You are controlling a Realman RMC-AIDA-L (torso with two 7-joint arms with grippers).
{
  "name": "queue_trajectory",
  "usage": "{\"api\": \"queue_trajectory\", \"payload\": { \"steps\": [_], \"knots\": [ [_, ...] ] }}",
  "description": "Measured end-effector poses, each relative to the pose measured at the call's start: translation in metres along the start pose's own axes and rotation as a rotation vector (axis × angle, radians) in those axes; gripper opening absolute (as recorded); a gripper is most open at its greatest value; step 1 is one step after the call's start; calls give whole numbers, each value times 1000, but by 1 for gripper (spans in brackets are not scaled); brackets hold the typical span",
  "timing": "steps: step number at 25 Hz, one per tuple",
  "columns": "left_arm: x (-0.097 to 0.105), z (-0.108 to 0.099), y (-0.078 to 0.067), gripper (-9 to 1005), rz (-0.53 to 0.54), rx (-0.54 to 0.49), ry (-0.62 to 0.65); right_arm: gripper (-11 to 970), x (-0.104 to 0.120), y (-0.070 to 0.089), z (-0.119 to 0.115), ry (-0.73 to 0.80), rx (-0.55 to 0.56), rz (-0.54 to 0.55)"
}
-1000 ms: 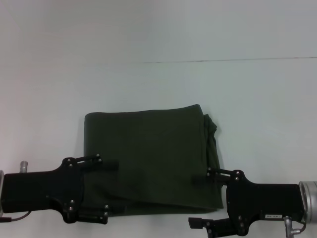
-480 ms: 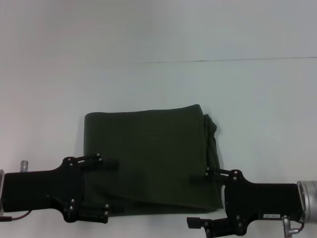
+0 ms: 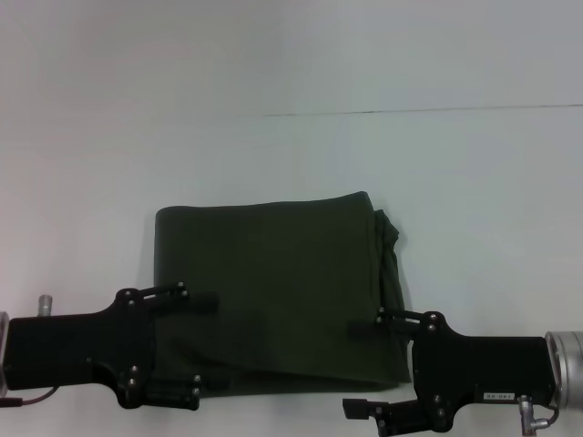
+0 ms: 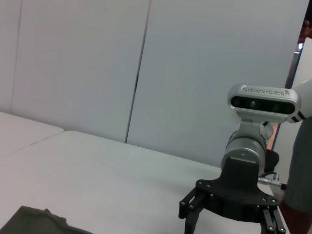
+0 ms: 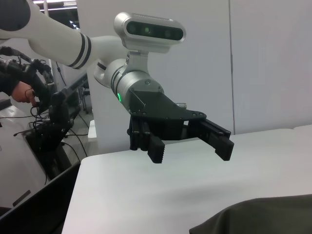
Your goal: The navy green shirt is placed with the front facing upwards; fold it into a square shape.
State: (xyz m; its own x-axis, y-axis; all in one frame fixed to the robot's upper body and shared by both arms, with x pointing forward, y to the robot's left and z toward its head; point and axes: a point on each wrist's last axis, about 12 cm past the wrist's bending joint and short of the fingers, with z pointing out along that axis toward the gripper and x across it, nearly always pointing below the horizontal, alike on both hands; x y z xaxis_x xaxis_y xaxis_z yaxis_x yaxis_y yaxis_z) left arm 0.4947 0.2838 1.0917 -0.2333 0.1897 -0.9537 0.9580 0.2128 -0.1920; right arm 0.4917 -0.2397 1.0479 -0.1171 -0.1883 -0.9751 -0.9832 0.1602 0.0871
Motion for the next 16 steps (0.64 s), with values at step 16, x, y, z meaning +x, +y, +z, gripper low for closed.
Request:
{"api": "queue_trajectory", "payload": {
  "steps": [16],
  "knots": [
    [-5,3,3,919,14,9,0,914,2,1,1,-1,3,9]
  ]
}}
